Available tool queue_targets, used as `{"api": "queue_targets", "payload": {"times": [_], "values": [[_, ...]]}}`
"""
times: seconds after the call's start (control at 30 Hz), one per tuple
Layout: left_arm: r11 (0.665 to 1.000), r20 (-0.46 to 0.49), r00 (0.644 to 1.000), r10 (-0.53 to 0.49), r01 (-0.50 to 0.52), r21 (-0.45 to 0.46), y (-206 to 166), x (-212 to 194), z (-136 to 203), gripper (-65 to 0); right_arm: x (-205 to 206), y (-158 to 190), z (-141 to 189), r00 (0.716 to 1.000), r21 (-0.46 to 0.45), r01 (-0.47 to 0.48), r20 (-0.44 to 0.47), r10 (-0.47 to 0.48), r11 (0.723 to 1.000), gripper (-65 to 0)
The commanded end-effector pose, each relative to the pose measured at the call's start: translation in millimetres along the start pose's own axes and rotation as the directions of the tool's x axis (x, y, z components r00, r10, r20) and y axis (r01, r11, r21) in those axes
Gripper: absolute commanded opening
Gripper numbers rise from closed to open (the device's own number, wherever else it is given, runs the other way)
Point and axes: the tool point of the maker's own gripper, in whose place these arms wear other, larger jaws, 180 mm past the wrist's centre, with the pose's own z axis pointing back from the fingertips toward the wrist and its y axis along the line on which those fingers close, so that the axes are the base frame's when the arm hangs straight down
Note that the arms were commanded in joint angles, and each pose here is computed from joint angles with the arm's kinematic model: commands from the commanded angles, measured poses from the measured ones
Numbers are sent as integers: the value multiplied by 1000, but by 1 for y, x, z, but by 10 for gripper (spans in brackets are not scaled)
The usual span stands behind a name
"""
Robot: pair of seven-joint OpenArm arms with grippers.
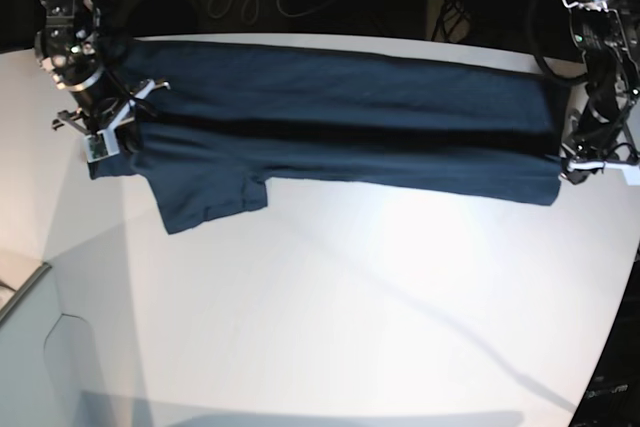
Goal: Layout the t-shirt on the table in an organized manner, then fold the t-shirt properly
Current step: 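Lift the hem with both grippers and fold it toward the collar edge, then lower the folded hem onto the shirt with both grippers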
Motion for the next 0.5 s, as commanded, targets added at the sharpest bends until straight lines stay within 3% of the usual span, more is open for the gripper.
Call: {"api": "queue_targets", "payload": {"times": [0.0,0.2,0.47], "values": [[1000,46,999,-14,14,-14,-3,18,1,-650,14,-6,5,999,-8,-20,47,21,1000,-650],[1000,26,1000,-2,2,-5,-1,4,3,-650,22,2,10,997,-4,-25,71,25,1000,-650],[1000,21,1000,-1,1,2,3,0,4,-650,-3,-5,-4,1000,-6,16,6,-16,1000,-650]]}}
